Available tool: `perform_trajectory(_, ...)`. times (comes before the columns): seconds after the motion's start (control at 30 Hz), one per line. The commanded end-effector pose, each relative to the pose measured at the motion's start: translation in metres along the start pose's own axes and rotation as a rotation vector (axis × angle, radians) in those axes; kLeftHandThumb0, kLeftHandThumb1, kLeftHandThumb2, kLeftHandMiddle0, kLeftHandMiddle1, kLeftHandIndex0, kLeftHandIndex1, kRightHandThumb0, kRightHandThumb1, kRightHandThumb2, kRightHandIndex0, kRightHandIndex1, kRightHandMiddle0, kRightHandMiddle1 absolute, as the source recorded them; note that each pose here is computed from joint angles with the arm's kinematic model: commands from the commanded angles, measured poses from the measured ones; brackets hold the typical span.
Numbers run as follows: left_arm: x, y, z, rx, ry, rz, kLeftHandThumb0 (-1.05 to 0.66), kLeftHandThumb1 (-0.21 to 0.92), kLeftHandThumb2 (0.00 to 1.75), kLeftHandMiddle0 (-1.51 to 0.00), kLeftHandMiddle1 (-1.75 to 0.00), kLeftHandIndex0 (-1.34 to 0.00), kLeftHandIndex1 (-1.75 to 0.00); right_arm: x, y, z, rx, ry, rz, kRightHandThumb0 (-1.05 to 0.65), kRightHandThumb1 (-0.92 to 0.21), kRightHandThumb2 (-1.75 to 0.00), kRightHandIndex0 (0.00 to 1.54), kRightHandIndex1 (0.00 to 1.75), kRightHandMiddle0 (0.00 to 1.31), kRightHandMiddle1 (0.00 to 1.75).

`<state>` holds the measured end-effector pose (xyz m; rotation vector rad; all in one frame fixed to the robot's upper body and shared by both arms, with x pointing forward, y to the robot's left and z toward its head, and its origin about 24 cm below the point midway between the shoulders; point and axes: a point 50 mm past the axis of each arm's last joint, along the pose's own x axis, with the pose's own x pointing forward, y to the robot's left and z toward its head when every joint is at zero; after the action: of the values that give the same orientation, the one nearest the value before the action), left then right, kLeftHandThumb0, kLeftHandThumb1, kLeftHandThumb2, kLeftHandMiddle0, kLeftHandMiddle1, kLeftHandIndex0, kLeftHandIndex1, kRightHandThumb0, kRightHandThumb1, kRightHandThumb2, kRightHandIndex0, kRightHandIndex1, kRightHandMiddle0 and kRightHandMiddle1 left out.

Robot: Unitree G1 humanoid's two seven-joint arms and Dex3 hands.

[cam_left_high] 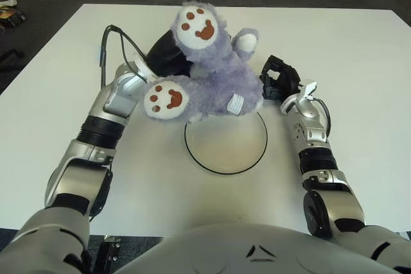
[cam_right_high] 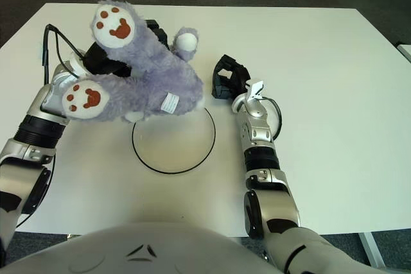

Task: Put the doll into the plate.

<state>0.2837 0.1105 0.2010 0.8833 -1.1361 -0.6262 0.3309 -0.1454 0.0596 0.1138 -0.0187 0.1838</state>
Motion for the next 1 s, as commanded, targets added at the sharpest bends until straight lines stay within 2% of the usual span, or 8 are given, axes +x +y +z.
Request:
perform_trajectory(0.0,-0.003,0.002,0.002,0.016,0.000,-0.019,-0.01,0.12,1.47,-0.68,-1.74,-0.70,-1.55,-0.013,-0.002,-0.033,0.042,0.149,-0.035,-0.50,-0.26,-1.39,1.18,1.75,0.66,1.75)
perform_trajectory(0.07,-0.004,0.000,0.004,0.022,0.002,-0.037,-0.01,0.17,1.46,-0.62,-1.75,-0.63,-1.66,-0.013,-0.001,-0.032,0.039,0.146,-0.034,-0.51,-0.25,-1.40,1.20,1.75,0.67,1.75)
perform_trajectory(0.2,-0.005,0.000,0.006,0.028,0.002,-0.050,-0.01,0.19,1.45,-0.59,-1.75,-0.59,-1.71,-0.013,-0.001,-0.032,0.038,0.143,-0.030,-0.51,-0.25,-1.40,1.21,1.75,0.67,1.75)
perform_trajectory(0.7,-0.009,-0.004,0.013,-0.038,-0.045,-0.115,0.00,0.31,1.32,-0.50,-1.75,-0.50,-1.73,-0.012,0.000,-0.032,0.038,0.141,-0.018,-0.51,-0.24,-1.41,1.19,1.75,0.68,1.75)
perform_trajectory(0.83,-0.010,-0.005,0.014,-0.044,-0.052,-0.121,-0.01,0.34,1.18,-0.55,-1.75,-0.65,-1.37,-0.012,0.000,-0.032,0.037,0.144,-0.014,-0.51,-0.23,-1.42,1.19,1.75,0.68,1.75)
perform_trajectory(0.97,-0.012,-0.007,0.015,-0.058,-0.053,-0.109,-0.01,0.37,1.12,-0.55,-1.75,-0.66,-1.30,-0.010,0.000,-0.032,0.042,0.153,-0.012,-0.52,-0.23,-1.42,1.20,1.75,0.69,1.75)
